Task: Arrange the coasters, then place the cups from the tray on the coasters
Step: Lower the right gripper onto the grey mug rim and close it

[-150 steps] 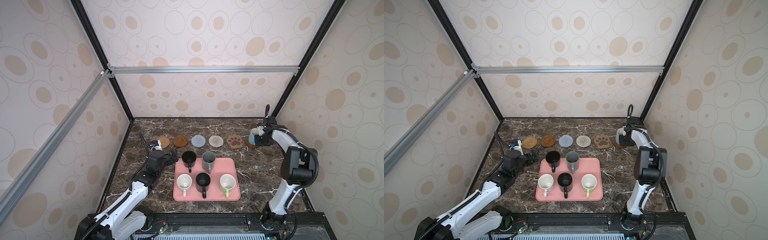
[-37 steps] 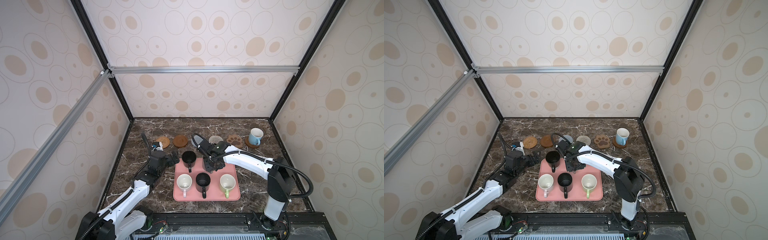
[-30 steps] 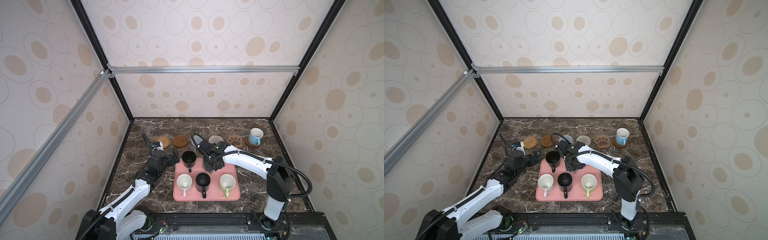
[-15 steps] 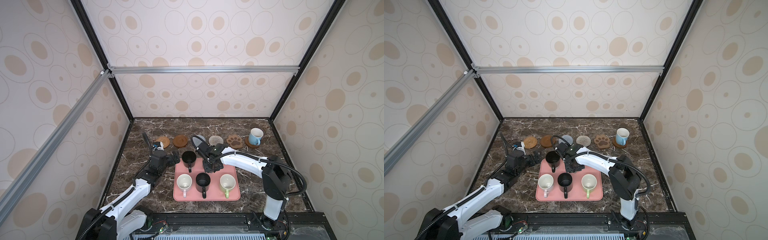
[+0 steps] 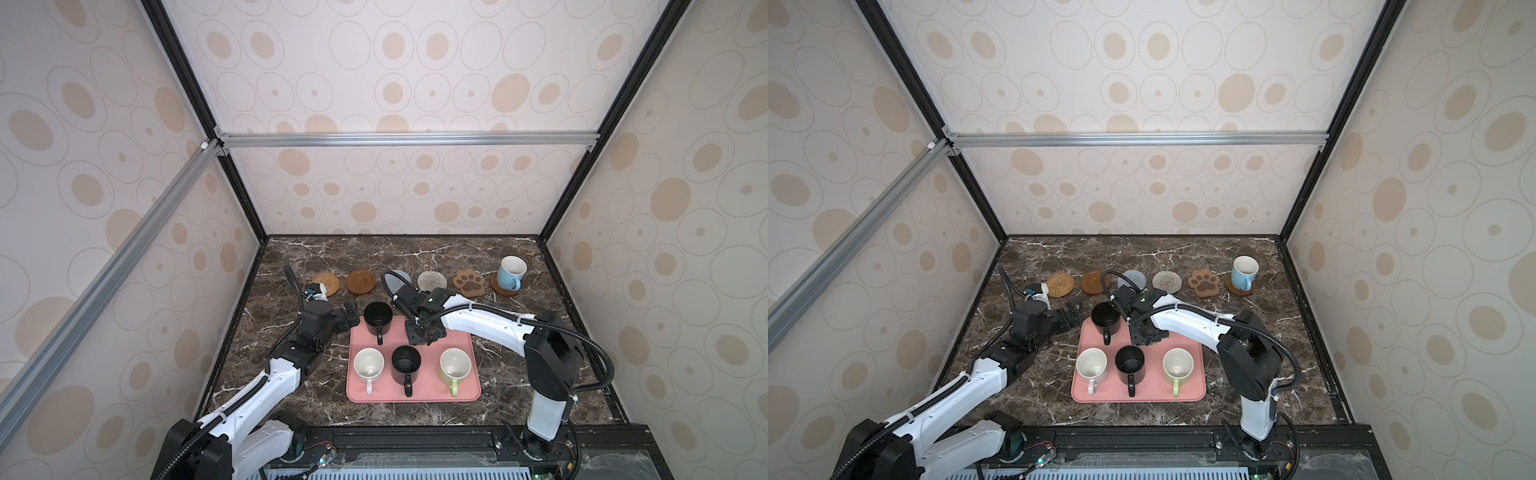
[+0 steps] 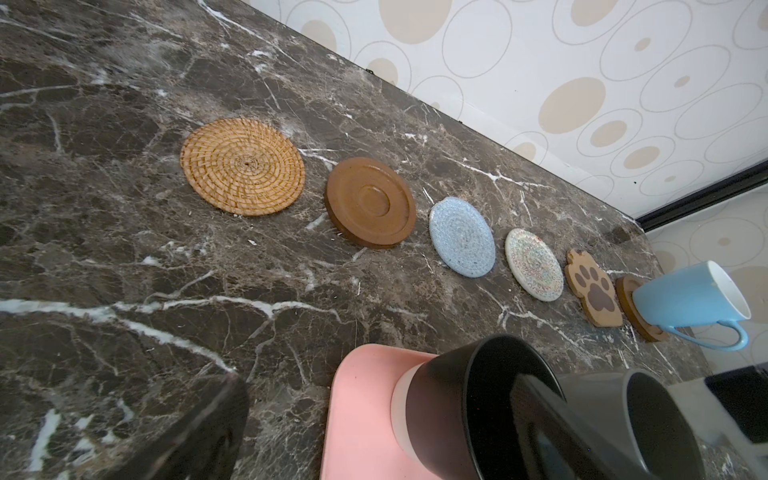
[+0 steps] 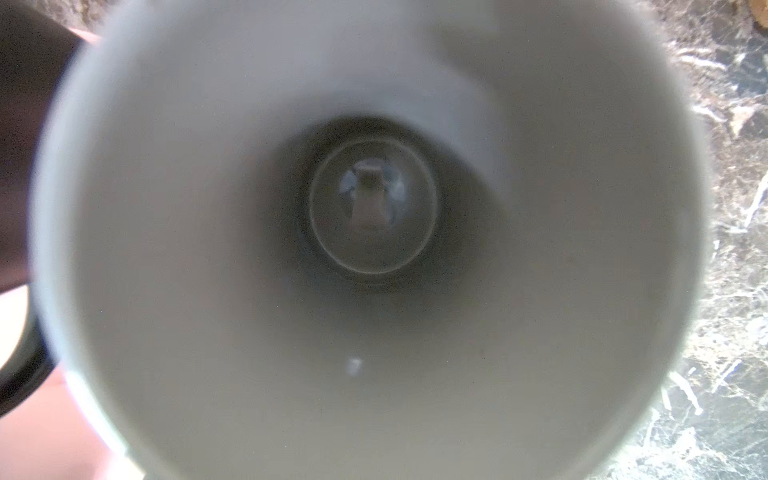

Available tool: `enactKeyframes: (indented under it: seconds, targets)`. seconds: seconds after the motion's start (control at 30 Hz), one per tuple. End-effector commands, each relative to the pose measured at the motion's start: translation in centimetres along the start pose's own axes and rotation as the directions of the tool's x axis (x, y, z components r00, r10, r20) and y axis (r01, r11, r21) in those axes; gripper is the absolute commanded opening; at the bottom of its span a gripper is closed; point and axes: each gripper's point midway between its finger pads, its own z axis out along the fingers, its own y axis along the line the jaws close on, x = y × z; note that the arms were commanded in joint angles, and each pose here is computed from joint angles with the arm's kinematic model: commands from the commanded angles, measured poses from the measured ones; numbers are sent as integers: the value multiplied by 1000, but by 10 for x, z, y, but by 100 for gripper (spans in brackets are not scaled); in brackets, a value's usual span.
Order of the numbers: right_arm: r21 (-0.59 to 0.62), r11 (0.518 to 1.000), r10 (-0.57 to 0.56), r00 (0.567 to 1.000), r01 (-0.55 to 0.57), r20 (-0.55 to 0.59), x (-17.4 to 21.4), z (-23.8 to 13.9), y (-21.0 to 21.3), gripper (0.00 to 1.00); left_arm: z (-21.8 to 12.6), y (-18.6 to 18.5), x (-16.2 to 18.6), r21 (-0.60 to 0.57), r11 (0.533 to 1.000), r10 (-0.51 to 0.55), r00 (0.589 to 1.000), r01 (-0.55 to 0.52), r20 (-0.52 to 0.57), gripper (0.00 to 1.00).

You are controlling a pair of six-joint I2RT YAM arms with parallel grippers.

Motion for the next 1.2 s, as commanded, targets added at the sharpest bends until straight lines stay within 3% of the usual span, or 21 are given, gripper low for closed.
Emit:
enactKeyframes:
  seconds: [0.0,0.73,1.17]
  targets:
    - [16,1000,-6,999,5,36,-2,-8,-5,14,-6,-14,-20,28,1000,2,999,-4,49,100]
    - [-27,1000,8,987,-4,161,-27,-56,-10,12,3,-18,-20,36,999,8,999,-10,45,100]
    - [-13,1000,19,985,-17,170,-38,-58,-27,12,1,-16,-19,30,1000,4,999,-5,45,100]
